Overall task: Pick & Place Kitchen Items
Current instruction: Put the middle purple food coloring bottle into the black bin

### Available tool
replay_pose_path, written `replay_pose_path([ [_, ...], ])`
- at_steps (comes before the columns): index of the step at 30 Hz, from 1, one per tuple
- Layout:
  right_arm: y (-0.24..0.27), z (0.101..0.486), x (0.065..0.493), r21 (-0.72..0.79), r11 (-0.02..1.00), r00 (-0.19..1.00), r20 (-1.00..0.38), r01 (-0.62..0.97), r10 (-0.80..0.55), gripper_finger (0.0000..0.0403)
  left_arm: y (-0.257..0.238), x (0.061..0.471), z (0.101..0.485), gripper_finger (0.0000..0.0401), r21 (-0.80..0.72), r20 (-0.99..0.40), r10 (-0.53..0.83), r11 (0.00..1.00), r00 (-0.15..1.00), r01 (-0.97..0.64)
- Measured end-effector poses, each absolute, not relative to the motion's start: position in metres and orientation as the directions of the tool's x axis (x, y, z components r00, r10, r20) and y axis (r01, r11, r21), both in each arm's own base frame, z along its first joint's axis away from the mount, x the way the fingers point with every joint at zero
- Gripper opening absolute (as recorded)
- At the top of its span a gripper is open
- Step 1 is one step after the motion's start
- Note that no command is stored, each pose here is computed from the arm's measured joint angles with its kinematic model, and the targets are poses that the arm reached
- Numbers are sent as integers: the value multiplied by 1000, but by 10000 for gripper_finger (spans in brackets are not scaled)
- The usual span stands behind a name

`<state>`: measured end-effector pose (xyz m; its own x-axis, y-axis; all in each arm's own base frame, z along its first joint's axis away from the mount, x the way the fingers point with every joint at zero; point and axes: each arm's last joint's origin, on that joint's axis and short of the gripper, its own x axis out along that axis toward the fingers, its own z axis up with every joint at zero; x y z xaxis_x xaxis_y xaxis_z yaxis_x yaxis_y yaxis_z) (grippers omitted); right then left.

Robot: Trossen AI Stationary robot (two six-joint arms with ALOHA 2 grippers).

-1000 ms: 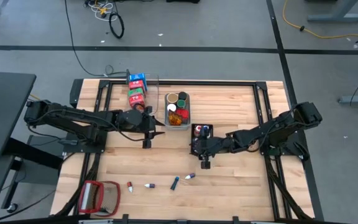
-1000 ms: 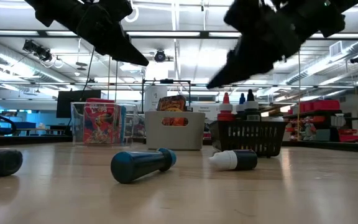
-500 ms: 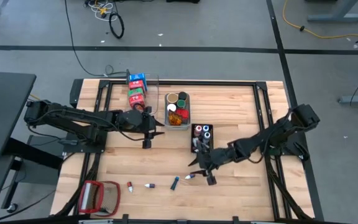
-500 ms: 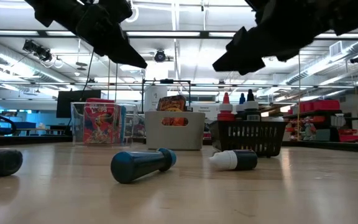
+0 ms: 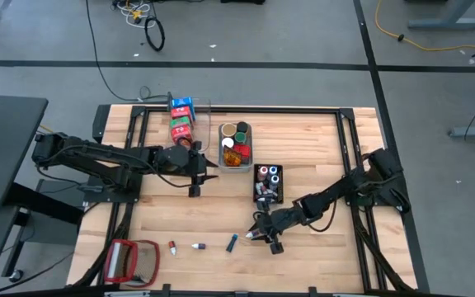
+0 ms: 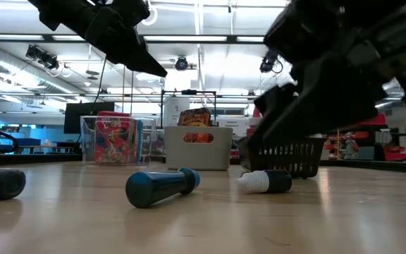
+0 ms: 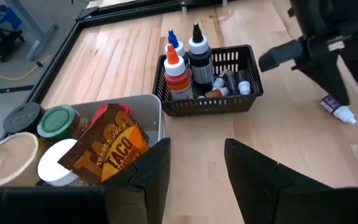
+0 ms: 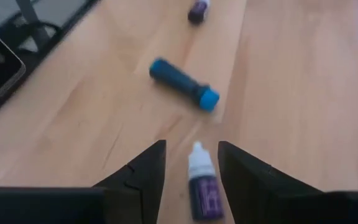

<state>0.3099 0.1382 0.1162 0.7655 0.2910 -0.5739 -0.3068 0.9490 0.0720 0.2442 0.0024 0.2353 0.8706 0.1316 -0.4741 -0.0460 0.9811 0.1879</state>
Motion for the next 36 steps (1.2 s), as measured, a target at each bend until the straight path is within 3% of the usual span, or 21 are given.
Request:
replay_pose_path([
  [9, 138, 91, 309, 77, 956, 719, -642, -284, 265, 155, 3, 245, 237, 160, 231, -455, 132, 972, 881, -26],
  [21, 138, 87, 312, 101, 971, 739, -634, -215, 229, 153, 3, 245, 237, 160, 259, -455, 133, 966, 881, -11],
  [32, 137, 87, 312, 52, 969, 746, -628, -242, 220, 76, 3, 245, 237, 160, 260, -455, 133, 966, 880, -11],
  [36, 137, 90, 314, 75, 973, 774, -594, -219, 220, 74, 3, 245, 237, 160, 259, -455, 133, 966, 880, -12],
])
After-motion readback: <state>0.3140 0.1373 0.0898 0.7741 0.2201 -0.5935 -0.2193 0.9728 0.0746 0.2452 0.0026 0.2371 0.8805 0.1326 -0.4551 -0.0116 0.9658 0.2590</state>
